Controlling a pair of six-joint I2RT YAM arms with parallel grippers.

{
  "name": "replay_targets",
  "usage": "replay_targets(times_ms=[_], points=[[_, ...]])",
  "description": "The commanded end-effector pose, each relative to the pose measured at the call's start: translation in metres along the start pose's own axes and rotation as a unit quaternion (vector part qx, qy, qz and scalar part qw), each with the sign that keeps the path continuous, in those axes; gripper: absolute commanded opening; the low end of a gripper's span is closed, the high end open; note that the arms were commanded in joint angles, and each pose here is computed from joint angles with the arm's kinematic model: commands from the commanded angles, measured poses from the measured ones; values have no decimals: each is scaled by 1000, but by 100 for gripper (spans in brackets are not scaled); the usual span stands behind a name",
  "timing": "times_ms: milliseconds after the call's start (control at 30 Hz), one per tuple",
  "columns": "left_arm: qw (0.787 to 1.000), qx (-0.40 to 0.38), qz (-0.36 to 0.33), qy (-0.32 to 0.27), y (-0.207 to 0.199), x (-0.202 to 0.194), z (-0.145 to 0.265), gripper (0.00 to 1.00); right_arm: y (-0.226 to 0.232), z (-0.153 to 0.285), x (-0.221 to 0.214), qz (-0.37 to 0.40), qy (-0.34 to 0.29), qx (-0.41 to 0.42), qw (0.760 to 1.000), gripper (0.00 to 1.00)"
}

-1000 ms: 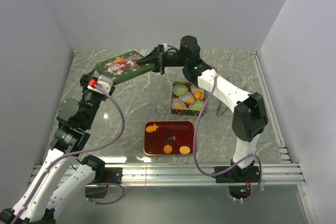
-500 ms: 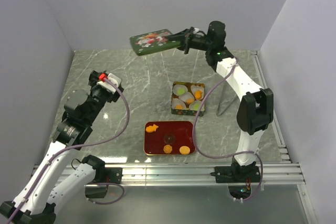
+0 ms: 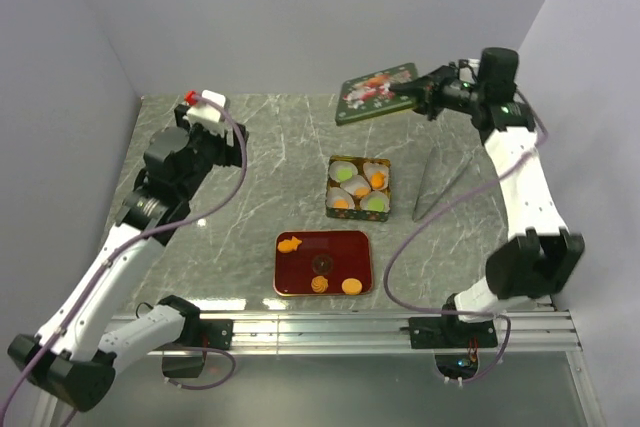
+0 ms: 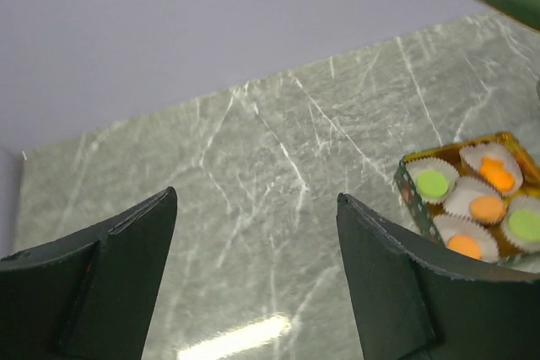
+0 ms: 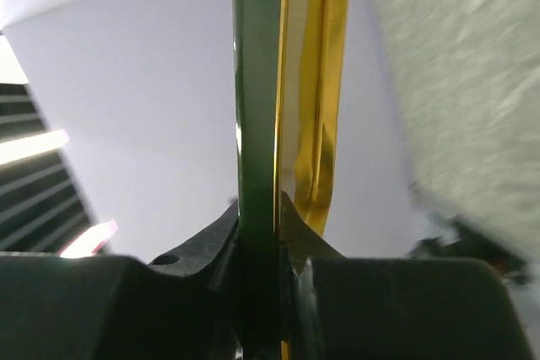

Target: Pack the cookies

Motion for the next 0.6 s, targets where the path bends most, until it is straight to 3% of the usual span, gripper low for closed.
replay_targets(times_ms=[0,67,133,167,367,567], points=[[993,68,92,16,-1,9,-20,82,-19,41,-26,99,-46,-38,993,0],[990,53,122,38,-7,16,-28,83,-33,54,-36,125,-60,-52,989,0],[987,31,143,71,-15,17,-43,93,-42,62,-38,143,-71,-66,985,0],[979,36,163,114,-19,4,-54,98,-51,67,-42,158,-72,-83,981,0],[954,4,239,179,-36,-10,-73,97,-62,86,-59,242,-103,-100,960,0],[923,-82,325,190,-58,-28,-79,97,-92,74,-57,219,-87,-111,966,0]])
Point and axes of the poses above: each gripper's point midway between its finger pads, its own z axis back along the fingers, its own y axis along the line the jaws close on, x = y × z, the point moved 10 cm from there along z, back along the fingers, and after that the axes turned 5 degrees about z, right-handed, at the moved point
